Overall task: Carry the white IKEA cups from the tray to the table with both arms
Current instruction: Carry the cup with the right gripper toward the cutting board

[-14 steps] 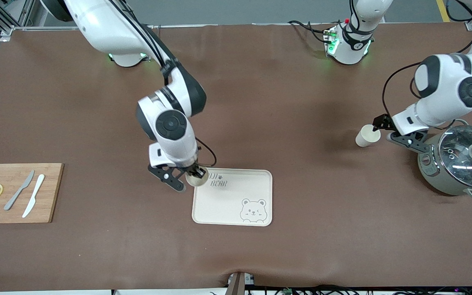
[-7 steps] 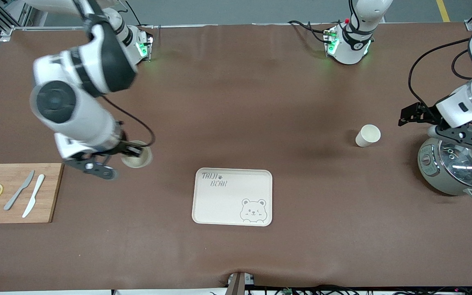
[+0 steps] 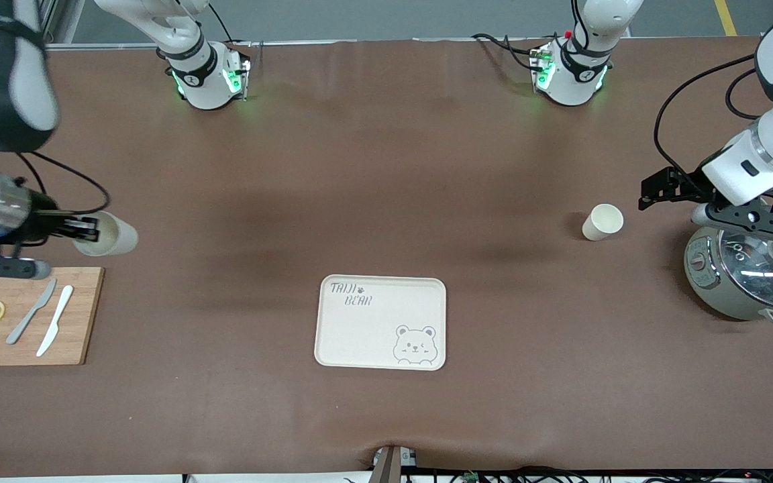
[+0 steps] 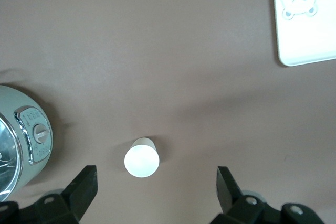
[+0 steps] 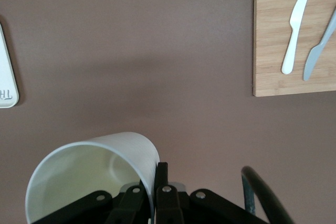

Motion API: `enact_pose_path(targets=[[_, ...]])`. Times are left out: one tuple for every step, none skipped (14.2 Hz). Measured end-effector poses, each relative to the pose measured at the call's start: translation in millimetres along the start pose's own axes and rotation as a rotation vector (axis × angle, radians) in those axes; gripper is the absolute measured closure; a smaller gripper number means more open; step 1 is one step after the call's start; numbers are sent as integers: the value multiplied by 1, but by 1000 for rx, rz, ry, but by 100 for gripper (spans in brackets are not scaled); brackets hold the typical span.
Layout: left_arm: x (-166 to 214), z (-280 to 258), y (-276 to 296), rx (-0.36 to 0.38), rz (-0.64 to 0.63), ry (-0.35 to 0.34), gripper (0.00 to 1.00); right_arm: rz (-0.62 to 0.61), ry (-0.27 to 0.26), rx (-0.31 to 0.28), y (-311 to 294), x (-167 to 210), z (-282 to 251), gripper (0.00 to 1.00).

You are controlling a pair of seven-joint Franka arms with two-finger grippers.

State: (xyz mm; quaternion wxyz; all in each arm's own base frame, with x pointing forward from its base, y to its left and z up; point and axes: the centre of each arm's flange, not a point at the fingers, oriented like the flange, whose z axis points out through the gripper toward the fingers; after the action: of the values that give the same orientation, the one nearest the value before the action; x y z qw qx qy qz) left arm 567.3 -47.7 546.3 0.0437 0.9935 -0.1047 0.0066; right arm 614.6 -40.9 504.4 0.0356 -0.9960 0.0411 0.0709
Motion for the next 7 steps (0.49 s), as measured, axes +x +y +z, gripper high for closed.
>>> enact_pose_path(targets=[[0, -4, 1, 0, -1, 0, 0, 0, 8, 25, 21, 2, 10, 96], [0, -7, 1, -1, -1, -4, 0, 1, 15, 35, 32, 4, 23, 96], [-1, -8, 2, -2, 0, -12, 0, 0, 18, 38, 34, 5, 35, 96], [-2, -7, 4, -3, 2, -24, 0, -5, 20, 38, 30, 6, 44, 96], [-3, -5, 4, -3, -9, -39, 0, -14, 23, 37, 24, 6, 50, 96], [-3, -4, 2, -2, -25, -48, 0, -20, 32, 37, 19, 7, 55, 96], [-4, -5, -3, -1, -35, -51, 0, -23, 46, 35, 16, 9, 61, 96]])
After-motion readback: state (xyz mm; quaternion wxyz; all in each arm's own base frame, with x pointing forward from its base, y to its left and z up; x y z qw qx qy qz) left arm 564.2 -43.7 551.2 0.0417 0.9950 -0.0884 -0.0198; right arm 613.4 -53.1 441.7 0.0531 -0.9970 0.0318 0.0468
